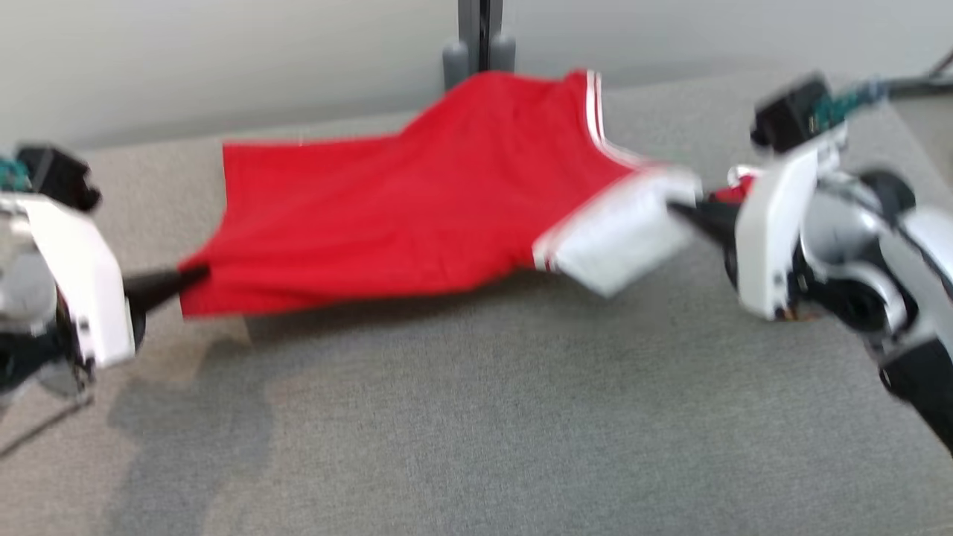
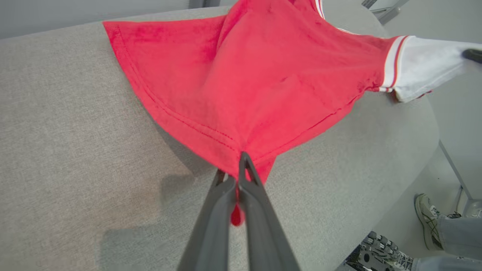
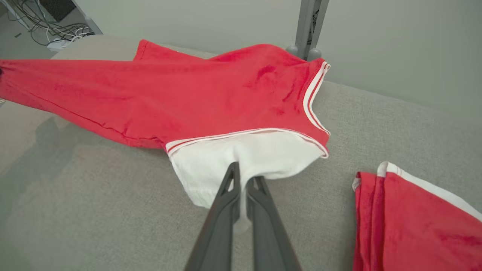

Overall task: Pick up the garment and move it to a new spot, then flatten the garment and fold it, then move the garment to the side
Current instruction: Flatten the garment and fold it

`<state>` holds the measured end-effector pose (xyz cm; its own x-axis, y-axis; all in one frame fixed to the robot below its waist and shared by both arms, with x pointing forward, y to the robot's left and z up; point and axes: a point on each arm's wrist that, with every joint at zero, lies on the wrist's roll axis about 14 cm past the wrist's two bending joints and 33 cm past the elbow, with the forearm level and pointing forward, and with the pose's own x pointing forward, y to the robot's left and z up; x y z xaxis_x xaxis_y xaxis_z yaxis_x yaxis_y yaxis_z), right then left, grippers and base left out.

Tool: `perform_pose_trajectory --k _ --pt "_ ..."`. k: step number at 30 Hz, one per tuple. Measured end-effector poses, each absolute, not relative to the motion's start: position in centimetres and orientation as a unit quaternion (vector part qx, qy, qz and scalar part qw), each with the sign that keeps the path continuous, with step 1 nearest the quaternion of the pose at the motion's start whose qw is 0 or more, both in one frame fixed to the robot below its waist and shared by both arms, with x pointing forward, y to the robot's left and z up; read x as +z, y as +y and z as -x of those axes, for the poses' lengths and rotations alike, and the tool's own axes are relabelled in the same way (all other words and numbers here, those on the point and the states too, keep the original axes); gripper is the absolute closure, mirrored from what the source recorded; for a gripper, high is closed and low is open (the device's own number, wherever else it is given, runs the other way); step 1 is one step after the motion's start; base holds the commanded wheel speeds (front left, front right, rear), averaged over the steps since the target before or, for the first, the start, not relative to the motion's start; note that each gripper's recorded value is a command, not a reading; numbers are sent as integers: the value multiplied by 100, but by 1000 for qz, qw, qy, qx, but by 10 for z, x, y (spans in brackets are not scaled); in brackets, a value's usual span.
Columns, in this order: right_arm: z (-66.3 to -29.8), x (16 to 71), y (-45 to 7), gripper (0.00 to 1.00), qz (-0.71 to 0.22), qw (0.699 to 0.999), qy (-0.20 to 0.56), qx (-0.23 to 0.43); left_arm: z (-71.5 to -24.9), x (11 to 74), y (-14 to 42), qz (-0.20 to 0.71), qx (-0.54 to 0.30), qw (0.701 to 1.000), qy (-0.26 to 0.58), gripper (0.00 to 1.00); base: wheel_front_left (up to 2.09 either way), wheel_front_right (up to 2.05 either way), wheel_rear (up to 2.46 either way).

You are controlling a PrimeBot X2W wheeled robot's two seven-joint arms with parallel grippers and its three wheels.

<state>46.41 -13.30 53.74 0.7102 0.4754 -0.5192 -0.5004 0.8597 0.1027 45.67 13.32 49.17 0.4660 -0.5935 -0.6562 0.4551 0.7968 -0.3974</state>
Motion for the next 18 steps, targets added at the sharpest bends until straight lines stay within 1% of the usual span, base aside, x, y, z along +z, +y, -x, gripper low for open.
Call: perform_pose_trajectory --k 5,6,10,14,16,18 --pt "-409 525 -149 100 13 909 321 265 -408 488 140 75 -321 836 438 100 0 0 0" --pt "-409 525 -149 100 13 909 321 265 -408 488 140 75 -321 836 438 100 0 0 0" --pt "-365 506 -155 100 2 889 369 271 -378 483 145 86 -328 820 461 100 0 0 0" --pt "-332 494 -156 100 -9 870 410 274 -349 469 153 89 -325 796 504 100 0 0 0" --pt "-318 492 -154 100 -13 862 424 276 -340 467 155 92 -325 788 515 100 0 0 0" --pt "-312 495 -152 100 -16 861 428 275 -337 468 154 95 -325 785 519 100 0 0 0"
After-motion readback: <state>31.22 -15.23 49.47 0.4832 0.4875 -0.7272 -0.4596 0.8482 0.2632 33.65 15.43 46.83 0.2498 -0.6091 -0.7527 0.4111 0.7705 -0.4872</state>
